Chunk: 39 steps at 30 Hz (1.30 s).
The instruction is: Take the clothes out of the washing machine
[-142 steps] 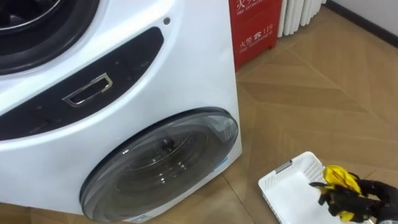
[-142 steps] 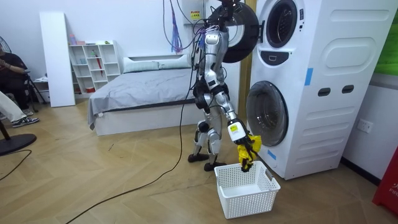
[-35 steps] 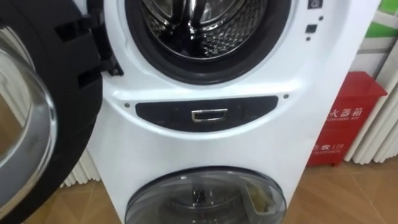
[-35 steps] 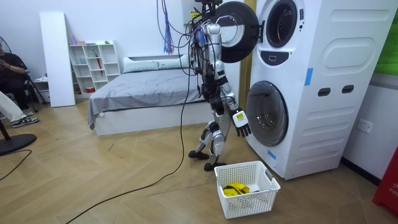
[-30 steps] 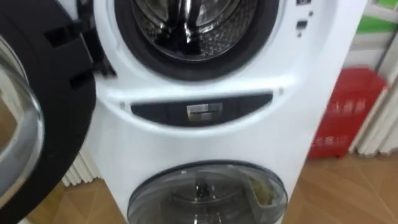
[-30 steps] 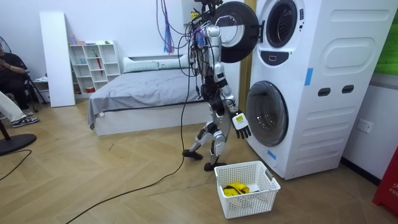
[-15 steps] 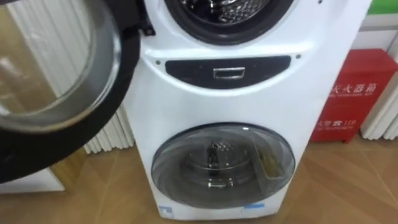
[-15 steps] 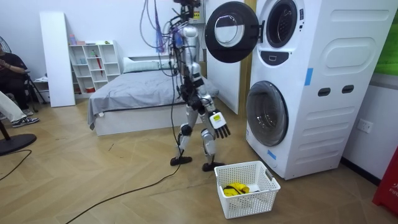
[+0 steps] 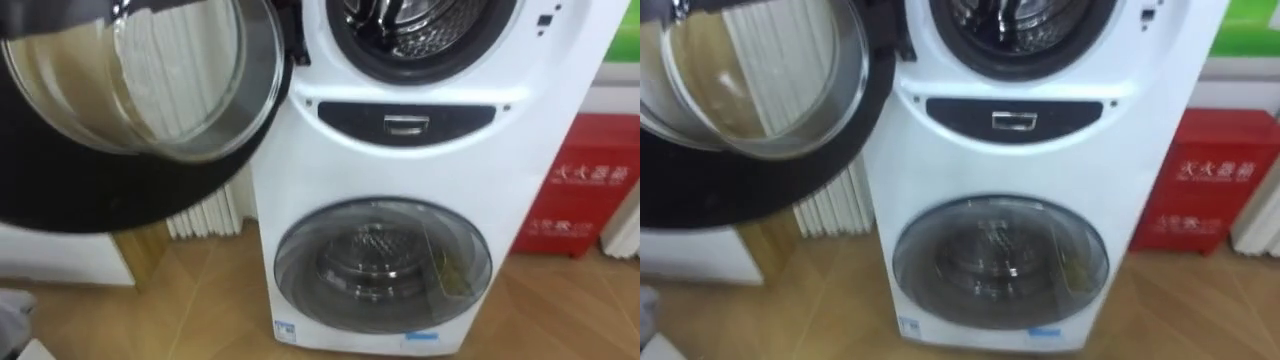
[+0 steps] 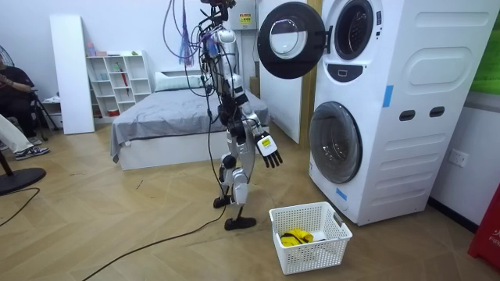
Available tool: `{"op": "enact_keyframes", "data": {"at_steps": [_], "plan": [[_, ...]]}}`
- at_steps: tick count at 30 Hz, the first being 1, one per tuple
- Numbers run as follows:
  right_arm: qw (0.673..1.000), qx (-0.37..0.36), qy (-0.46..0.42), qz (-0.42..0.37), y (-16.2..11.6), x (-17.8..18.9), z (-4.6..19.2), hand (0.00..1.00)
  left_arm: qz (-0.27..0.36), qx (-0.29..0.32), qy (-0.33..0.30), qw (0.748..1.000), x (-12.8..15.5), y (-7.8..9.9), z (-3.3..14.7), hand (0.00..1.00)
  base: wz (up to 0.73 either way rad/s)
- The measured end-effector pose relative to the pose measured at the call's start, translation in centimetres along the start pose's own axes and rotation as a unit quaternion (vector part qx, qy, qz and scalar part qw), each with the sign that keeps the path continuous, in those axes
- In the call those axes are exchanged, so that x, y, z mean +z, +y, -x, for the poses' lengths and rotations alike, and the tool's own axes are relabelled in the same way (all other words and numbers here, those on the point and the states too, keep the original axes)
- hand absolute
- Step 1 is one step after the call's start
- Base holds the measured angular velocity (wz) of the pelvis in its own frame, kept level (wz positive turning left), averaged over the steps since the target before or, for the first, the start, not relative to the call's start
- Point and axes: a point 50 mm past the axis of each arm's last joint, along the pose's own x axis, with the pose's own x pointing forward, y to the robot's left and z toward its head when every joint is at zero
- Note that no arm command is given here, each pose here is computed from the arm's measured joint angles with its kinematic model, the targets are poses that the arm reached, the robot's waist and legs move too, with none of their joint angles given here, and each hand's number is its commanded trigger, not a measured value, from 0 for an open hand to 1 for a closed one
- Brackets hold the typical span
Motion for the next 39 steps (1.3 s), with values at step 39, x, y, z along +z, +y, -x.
{"op": "enact_keyframes", "data": {"at_steps": [39], "plan": [[0.998, -0.018, -0.052, 0.002, -0.8, 1.7, 0.1, 0.00, 0.359, 0.252, -0.462, 0.771, 21.3, 14.5, 11.2, 0.00, 0.03]]}}
